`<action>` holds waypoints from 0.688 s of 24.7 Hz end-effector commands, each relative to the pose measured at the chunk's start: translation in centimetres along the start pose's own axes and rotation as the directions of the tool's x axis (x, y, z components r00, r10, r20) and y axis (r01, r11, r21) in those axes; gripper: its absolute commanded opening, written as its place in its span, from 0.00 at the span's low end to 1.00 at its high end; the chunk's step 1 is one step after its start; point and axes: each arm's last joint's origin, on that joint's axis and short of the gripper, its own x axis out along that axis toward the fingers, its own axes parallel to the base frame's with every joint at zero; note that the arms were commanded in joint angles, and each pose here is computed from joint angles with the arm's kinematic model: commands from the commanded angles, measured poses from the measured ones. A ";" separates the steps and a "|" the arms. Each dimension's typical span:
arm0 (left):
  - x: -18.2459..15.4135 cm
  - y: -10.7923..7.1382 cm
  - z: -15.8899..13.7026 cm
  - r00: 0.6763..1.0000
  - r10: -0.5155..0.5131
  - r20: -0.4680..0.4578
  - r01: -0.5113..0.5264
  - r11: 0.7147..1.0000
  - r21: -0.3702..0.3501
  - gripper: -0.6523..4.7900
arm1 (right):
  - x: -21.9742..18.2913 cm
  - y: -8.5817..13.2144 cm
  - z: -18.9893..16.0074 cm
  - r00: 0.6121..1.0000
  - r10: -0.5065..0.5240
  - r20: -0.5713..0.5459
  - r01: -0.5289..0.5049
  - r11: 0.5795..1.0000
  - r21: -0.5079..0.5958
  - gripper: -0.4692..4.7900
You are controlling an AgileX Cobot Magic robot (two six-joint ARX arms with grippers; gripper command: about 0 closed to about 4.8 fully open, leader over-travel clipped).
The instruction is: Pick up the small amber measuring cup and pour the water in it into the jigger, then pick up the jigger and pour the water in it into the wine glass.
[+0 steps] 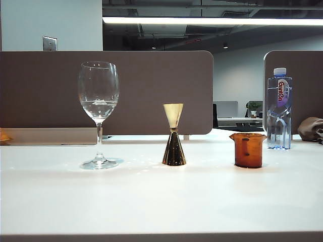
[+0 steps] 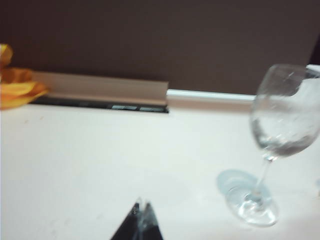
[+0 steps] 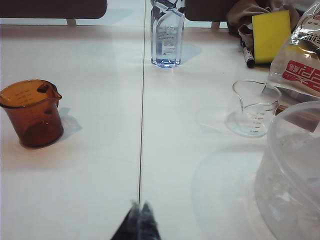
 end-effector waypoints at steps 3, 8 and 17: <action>0.1 0.3 -1.9 0.995 0.022 -0.099 -0.022 1.000 0.006 0.12 | 0.1 0.0 -0.2 1.000 0.002 -0.005 -0.002 1.000 0.000 0.09; -0.1 1.0 -2.8 0.976 0.092 -0.195 -0.092 0.996 0.009 0.12 | 0.1 0.0 -0.2 1.000 0.002 -0.005 -0.002 1.000 0.000 0.09; -0.1 1.0 -2.8 0.976 0.093 -0.195 -0.093 0.996 0.009 0.12 | 0.1 0.0 -0.2 1.000 0.002 -0.005 -0.002 1.000 0.000 0.09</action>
